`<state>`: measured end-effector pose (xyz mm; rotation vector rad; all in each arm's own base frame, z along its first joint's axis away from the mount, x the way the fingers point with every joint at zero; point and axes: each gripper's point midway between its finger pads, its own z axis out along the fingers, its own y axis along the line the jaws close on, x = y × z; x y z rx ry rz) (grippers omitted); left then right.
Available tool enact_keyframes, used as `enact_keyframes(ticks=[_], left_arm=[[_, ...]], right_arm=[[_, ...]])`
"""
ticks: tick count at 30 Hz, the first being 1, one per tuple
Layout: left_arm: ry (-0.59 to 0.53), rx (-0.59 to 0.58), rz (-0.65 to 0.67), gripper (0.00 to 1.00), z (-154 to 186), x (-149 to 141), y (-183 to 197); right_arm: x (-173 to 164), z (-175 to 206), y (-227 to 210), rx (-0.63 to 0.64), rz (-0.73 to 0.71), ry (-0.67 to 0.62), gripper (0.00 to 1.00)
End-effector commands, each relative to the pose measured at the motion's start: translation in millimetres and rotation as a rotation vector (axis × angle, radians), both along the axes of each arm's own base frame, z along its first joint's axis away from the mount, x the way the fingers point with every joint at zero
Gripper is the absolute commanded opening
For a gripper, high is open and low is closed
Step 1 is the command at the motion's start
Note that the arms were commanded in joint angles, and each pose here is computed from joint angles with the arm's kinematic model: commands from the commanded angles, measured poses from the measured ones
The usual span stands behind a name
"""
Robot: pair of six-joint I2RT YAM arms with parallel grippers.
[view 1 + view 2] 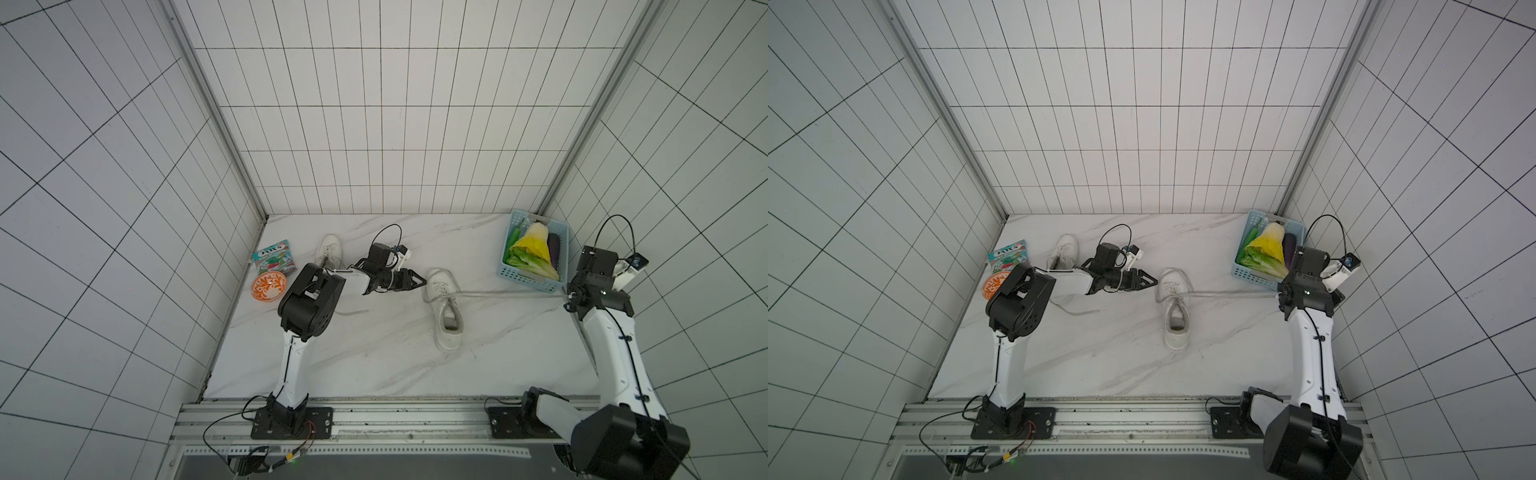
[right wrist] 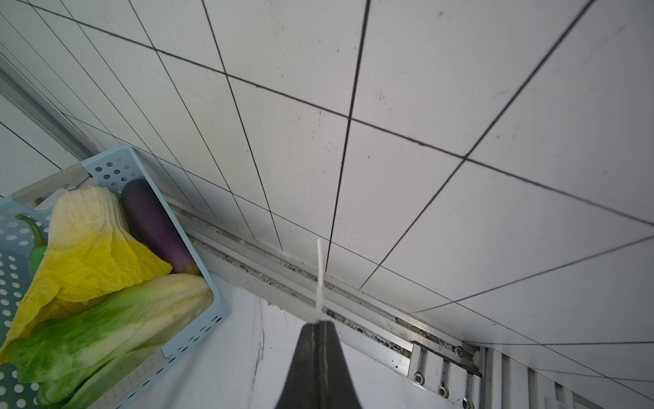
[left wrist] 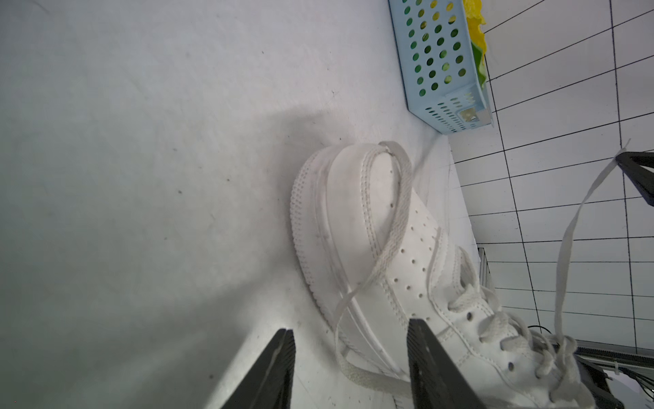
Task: Tie the shoes
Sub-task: Tie the shoelace on the shoe.
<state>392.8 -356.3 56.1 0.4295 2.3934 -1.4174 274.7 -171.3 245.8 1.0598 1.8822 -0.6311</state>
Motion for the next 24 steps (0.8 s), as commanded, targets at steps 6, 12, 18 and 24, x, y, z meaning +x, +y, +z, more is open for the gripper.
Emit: enact_keyframes(ticks=[6,12,18,24], left_arm=[[-0.007,-0.083,-0.048,0.49,4.0,0.8,-21.7],[0.008,-0.103,-0.066,0.44,0.4,-2.1,-29.8],[0.018,-0.135,-0.077,0.39,2.6,-3.6,-34.6],[0.006,-0.195,-0.094,0.21,17.1,-8.0,-37.6]], right_arm=[[-1.9,3.7,-1.4,-0.001,-0.004,-0.018,0.0],[-1.4,4.1,-1.2,0.002,-0.002,-0.021,0.0],[-0.6,3.9,-0.4,0.005,0.003,-0.023,0.0],[-0.7,5.5,0.1,0.006,0.005,-0.027,0.0]])
